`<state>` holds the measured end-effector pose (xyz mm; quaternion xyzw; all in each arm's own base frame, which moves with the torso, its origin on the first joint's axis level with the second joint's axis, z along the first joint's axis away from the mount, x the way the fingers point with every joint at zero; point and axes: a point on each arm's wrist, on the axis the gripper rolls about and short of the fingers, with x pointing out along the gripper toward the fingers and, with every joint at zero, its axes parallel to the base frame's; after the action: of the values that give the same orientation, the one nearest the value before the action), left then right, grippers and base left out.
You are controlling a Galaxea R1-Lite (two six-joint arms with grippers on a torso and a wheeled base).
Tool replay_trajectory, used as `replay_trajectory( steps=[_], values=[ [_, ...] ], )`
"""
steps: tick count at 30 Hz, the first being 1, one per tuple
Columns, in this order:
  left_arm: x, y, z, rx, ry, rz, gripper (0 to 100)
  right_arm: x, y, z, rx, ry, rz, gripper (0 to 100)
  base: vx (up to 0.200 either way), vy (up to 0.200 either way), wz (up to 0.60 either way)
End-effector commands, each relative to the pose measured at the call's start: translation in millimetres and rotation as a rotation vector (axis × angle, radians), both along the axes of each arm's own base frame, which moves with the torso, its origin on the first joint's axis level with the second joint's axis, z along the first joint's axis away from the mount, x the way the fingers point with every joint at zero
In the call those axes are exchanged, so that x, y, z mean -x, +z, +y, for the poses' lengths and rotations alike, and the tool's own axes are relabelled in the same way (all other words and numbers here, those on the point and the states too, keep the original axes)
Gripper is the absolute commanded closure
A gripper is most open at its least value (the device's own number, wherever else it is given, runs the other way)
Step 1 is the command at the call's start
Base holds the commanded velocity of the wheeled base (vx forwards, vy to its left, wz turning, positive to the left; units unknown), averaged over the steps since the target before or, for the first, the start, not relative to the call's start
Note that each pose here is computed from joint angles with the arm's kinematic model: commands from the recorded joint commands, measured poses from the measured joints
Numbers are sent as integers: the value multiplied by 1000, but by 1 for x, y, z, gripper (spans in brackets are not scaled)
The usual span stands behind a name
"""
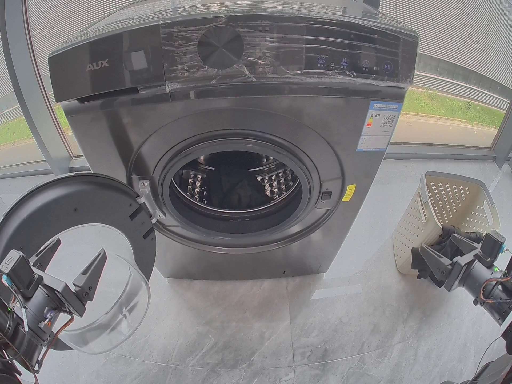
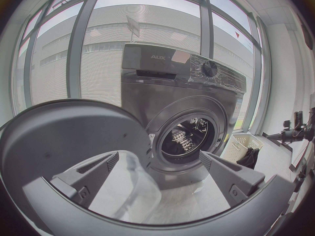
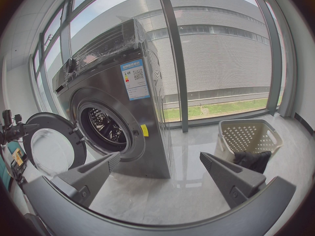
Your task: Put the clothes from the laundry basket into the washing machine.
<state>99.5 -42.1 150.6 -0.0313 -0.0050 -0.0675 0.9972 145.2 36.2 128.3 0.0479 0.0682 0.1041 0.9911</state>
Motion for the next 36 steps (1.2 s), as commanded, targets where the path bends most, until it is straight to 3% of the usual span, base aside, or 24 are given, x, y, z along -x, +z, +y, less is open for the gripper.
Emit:
replay_trajectory(
  steps=[1, 2, 3, 5, 10, 12, 17, 21, 26, 28, 29, 31, 34, 36],
  values=[
    [25, -1, 16, -1, 42, -31, 0, 60, 12, -16, 21, -28, -81, 0, -200, 0, 0],
    [25, -1, 16, -1, 42, -31, 0, 60, 12, -16, 21, -28, -81, 0, 0, 0, 0],
    [39, -5, 23, -7, 45, -23, 0, 85, 8, -23, 31, -37, -89, 0, 0, 0, 0],
    [52, -11, 29, -7, 43, -19, 0, 102, 3, -27, 28, -49, -102, 0, 0, 0, 0],
    [80, -32, 42, -13, 79, 29, 0, 130, -11, -36, 28, -149, -128, 0, 0, 0, 0],
    [85, -37, 44, -8, 110, 44, 0, 138, -16, -37, 27, -169, -140, 0, 0, 0, 0],
    [99, -50, 49, 62, 152, 52, 0, 152, -29, -38, 24, -178, -150, 0, 0, 0, 0],
    [108, -64, 51, 43, 178, 93, 0, 162, -43, -39, 25, -191, -133, 0, 0, 0, 0],
    [115, -66, 50, 49, 165, 29, 0, 161, -44, -41, 33, -256, -123, 0, 0, 0, 0],
    [115, -66, 49, 24, 178, 33, 0, 161, -44, -42, 102, -299, -123, 0, 0, 0, 0],
    [115, -66, 49, 19, 188, 33, 0, 161, -44, -42, 111, -298, -124, 0, 0, 0, 0],
    [115, -66, 49, 19, 195, 33, 0, 161, -44, -42, 108, -297, -124, 0, 0, 0, 0],
    [115, -66, 48, -16, 265, 31, 0, 161, -44, -42, 88, -297, -123, 0, -200, -200, 0],
    [120, -68, 46, -32, 307, -15, 0, 161, -44, -42, 86, -297, -123, 0, -200, -200, 0]
  ],
)
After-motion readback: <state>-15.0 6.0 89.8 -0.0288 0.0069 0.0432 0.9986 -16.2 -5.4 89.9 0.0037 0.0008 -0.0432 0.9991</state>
